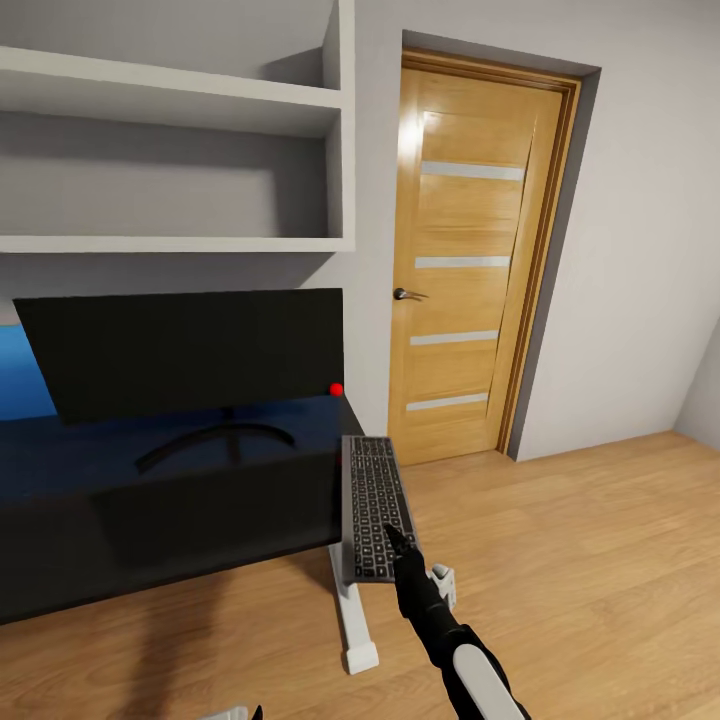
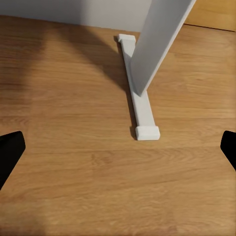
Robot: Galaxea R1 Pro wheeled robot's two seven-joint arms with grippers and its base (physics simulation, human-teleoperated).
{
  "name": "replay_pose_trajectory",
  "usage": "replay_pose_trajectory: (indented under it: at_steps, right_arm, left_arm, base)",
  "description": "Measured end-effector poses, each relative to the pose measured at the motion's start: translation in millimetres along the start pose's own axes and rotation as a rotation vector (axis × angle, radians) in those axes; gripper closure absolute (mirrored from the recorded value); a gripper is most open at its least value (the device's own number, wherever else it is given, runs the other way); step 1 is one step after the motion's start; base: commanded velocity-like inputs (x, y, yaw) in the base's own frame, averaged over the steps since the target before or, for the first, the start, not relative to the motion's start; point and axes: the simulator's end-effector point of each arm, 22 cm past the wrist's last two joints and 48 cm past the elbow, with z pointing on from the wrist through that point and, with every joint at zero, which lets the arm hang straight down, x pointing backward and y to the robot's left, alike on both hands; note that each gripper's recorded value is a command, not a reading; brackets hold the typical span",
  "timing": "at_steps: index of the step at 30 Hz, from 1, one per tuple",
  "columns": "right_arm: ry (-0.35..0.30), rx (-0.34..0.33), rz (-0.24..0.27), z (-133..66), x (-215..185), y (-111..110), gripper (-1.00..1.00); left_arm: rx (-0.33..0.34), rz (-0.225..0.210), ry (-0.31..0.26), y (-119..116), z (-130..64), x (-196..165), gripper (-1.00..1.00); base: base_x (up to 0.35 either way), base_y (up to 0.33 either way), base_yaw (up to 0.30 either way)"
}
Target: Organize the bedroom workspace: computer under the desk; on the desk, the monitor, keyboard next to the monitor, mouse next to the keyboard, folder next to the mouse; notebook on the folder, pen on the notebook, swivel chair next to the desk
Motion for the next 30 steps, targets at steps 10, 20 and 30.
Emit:
replay_pose_trajectory:
  at_steps: [10,20,30]
  right_arm:
    - [-0.001,-0.001,-0.001,-0.2,-1.4,-0.2,-1.00]
    - [0.000,0.004,-0.004,-0.4,-1.6,-2.3,-1.00]
    - [0.012,0.087,0.007,-1.4,5.0,-40.4,-1.00]
  left_arm:
    - [-0.001,0.001,0.001,0.5,0.1,0.3,-1.00]
    - [-0.002,0.002,0.000,1.2,0.1,0.1,-1.00]
    - [-0.003,0.002,-0.001,1.9,0.3,-0.4,-1.00]
  base:
    - [-0.059,-0.035,0.000]
    - [-0.002,-0.001,0.000]
    - [0.000,0.000,0.000]
